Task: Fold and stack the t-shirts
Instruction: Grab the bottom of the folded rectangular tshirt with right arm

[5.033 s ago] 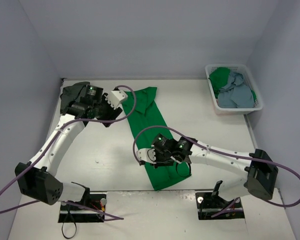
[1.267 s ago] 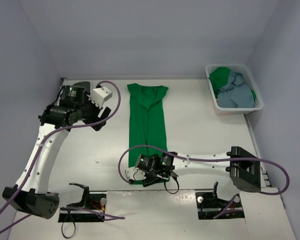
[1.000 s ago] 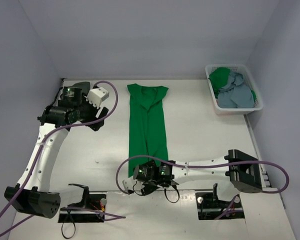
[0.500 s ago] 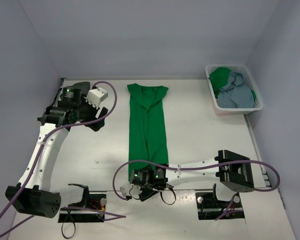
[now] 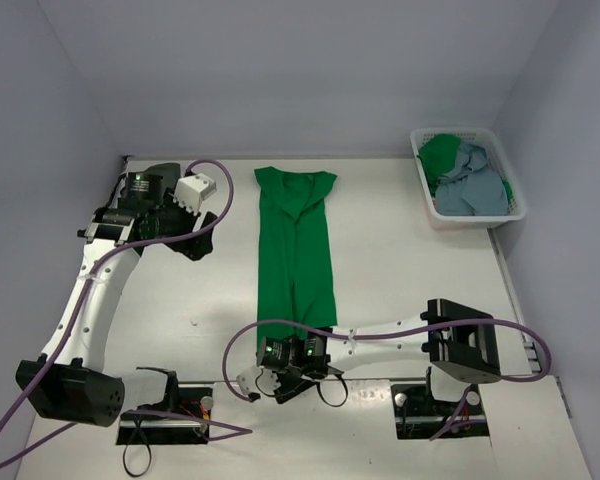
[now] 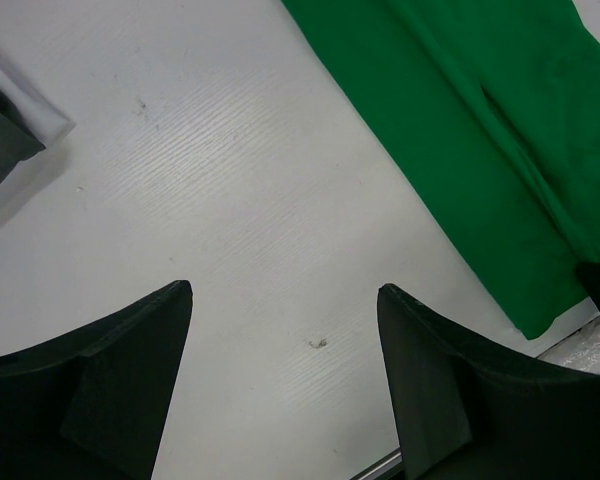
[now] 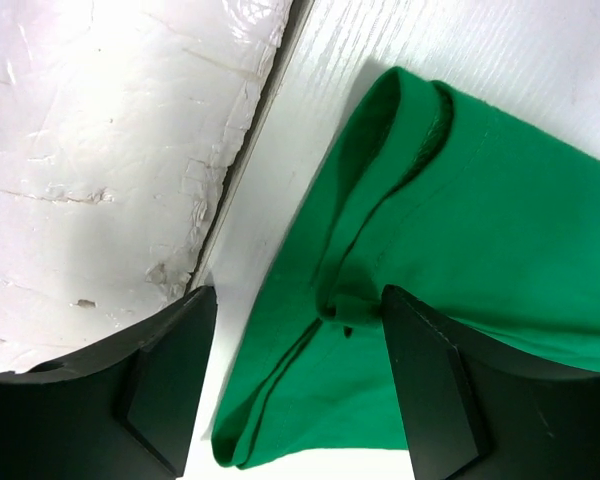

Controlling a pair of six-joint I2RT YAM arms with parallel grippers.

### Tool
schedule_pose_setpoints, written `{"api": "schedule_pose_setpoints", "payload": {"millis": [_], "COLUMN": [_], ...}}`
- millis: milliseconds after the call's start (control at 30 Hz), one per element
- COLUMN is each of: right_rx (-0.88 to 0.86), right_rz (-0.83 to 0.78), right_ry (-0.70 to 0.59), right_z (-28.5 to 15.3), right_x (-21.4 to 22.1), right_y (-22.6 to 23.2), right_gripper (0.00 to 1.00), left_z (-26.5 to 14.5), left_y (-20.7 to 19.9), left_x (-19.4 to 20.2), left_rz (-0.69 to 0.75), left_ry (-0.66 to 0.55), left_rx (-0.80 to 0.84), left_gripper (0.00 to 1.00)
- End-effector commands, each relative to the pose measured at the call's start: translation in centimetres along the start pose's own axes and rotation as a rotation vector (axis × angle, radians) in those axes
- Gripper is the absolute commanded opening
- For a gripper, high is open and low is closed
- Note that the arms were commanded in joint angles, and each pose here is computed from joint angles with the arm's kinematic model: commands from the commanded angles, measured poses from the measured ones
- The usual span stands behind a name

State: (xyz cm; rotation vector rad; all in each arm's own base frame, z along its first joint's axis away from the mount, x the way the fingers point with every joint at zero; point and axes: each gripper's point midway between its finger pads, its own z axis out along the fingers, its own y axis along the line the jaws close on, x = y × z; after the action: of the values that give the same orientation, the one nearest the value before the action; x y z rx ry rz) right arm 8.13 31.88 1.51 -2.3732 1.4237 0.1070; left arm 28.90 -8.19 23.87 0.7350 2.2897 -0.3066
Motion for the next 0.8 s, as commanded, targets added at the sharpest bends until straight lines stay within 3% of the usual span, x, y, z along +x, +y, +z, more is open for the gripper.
{"api": "schedule_pose_setpoints", "payload": {"millis": [0, 300, 567, 767], "right_rx": [-0.055, -0.127, -0.167, -0.18], "right_rz": [0.011, 0.029, 0.03, 0.032], "right_ry": [-0.007, 0.006, 0.026, 0.045], "right_z": [1.2, 2.7, 3.3, 3.8], "right_x": [0.6, 1.7, 2.1, 2.7], "right_y": [0.6, 1.0, 1.8, 1.9], "right_gripper": [0.62, 0.4, 0.32, 0.18], "left_z": [-1.0, 0.1, 0.1, 0.1], "left_y": [0.4, 0.5, 0.3, 0.1], "left_x": [-3.1, -3.2, -3.4, -3.3], "left_rz": [0.014, -0.011, -0.018, -0.024], "left_ry": [-0.103, -0.087, -0.091, -0.095], "left_rx": [-0.006, 0.028, 0.044, 0.056], "left_gripper": [0.69, 0.69, 0.69, 0.69]}}
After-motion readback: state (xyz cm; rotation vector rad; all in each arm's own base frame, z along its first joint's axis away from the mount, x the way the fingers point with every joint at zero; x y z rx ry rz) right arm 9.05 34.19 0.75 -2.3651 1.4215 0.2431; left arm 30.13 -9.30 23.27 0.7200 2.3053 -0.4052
